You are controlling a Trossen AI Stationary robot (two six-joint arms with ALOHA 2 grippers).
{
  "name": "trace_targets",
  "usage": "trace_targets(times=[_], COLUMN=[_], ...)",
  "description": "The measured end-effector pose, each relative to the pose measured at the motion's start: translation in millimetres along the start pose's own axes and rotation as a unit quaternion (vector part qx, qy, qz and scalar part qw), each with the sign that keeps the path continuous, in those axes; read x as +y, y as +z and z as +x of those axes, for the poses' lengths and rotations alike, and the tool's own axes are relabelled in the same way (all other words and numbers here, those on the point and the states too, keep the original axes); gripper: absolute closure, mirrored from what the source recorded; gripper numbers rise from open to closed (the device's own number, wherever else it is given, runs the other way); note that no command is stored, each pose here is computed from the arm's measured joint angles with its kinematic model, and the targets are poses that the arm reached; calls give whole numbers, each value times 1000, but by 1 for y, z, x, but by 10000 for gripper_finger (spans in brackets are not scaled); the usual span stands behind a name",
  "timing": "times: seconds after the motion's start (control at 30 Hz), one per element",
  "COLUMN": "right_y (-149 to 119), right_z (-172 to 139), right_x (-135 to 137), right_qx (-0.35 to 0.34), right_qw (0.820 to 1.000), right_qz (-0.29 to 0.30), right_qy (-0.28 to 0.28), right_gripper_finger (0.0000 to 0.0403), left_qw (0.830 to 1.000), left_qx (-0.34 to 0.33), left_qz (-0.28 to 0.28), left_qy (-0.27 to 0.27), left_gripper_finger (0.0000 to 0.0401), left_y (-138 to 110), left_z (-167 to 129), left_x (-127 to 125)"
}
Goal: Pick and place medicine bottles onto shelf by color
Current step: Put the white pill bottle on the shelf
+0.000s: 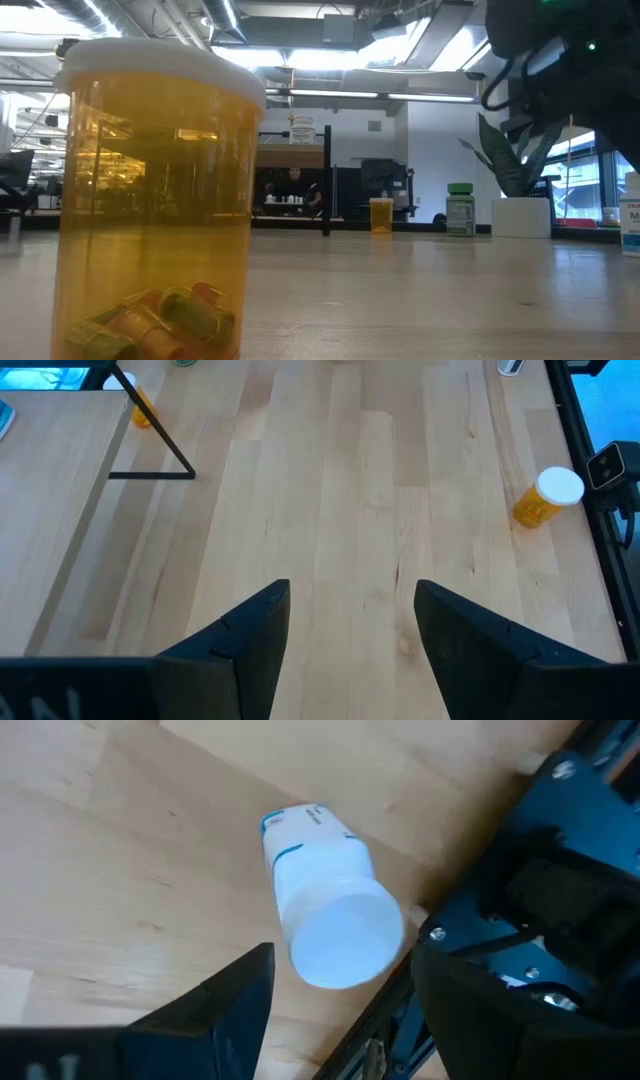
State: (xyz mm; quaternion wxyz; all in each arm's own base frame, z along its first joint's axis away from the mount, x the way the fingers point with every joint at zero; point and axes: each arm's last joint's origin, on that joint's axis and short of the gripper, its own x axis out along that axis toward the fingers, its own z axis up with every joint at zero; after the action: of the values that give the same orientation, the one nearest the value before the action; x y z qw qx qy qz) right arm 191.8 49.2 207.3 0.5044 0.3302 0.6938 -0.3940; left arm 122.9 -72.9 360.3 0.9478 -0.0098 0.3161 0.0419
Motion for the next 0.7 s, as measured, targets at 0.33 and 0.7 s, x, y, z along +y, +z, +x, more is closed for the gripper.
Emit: trace_targets(times=[0.33,0.7], right_y=[1,6], right_z=[10,10], right_x=[-1,4], right_qx=[1,-19], right_qw=[1000,999], right_qz=[-14,-8], right_qy=[-2,27], right_gripper_finger=[164,164], left_qw=[1000,1000], left_qx=[0,2], left_qz=[0,0], left_qy=[0,-3], left_gripper_finger=[192,192], left_y=[0,0], left_z=[0,0], left_x=[0,0])
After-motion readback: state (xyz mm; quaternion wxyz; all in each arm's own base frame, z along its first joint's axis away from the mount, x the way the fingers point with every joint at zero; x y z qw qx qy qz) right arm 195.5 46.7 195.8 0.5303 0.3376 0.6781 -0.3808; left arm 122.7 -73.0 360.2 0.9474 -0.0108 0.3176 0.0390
